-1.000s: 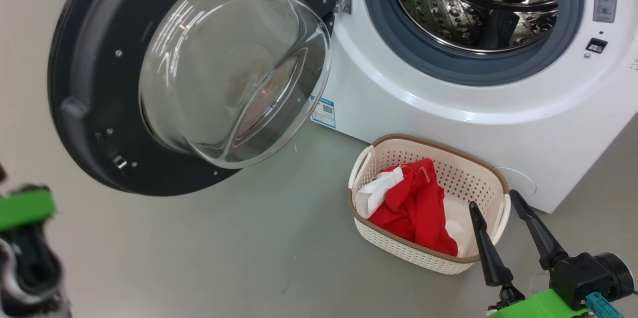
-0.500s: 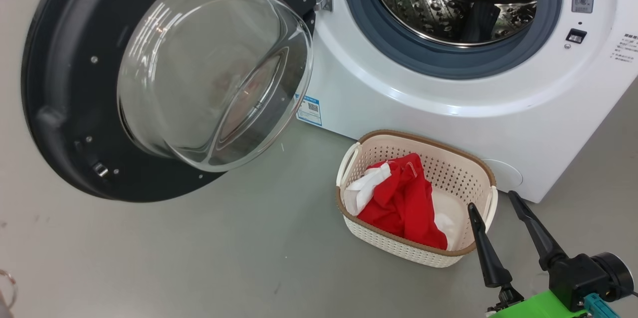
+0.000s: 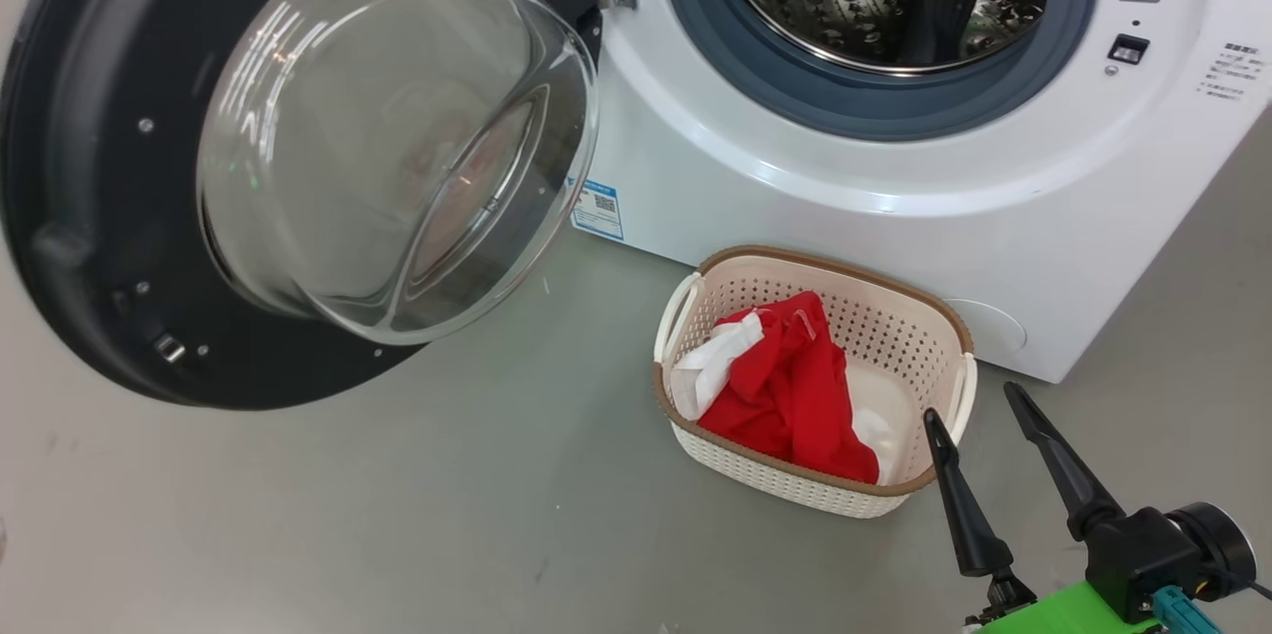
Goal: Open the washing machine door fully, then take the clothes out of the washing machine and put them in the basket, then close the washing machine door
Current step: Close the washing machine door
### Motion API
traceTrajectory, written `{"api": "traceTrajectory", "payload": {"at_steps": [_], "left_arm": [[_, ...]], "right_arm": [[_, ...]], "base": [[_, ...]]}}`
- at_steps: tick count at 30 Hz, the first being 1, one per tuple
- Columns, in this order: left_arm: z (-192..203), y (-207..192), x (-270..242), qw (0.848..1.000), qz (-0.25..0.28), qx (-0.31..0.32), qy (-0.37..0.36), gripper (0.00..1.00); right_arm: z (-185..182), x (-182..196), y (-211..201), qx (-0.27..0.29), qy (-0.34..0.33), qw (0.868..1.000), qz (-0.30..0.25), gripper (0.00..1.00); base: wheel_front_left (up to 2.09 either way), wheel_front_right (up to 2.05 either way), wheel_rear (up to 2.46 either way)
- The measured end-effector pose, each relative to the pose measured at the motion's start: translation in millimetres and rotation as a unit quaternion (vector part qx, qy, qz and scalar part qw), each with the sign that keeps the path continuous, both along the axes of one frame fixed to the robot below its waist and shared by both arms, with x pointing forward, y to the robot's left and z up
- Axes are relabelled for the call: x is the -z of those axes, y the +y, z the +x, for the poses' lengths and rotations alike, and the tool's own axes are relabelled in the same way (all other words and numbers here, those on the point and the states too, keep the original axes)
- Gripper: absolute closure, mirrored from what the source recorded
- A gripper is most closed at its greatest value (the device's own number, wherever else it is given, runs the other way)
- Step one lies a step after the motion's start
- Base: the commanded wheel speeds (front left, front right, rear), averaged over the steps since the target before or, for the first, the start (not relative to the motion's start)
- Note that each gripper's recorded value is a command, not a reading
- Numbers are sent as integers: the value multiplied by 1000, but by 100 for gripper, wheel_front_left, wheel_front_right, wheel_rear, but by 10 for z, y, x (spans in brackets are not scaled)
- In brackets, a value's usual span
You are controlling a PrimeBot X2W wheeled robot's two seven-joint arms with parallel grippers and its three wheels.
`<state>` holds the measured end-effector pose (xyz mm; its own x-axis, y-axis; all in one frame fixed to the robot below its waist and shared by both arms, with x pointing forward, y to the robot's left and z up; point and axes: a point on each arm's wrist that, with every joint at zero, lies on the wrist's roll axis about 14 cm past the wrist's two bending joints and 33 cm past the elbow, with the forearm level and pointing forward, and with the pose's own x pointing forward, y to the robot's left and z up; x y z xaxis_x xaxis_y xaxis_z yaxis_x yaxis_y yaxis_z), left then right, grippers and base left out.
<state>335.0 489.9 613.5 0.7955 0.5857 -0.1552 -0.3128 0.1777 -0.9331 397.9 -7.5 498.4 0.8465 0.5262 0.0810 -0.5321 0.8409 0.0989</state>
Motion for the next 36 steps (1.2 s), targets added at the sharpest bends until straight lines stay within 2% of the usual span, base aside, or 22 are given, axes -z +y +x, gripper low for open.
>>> {"api": "traceTrajectory", "payload": {"at_steps": [6,15,36], "left_arm": [[-14,90,166,999,-16,-1,33,100],[164,-51,364,997,-36,37,54,100],[358,-271,384,991,-28,114,61,100]], "right_arm": [[-16,20,-75,9,2,1000,-7,0],[0,20,-201,27,1,1000,-10,0],[14,43,-232,32,6,999,-11,0]], "base": [[0,0,0],[0,0,0],[0,0,0]]}}
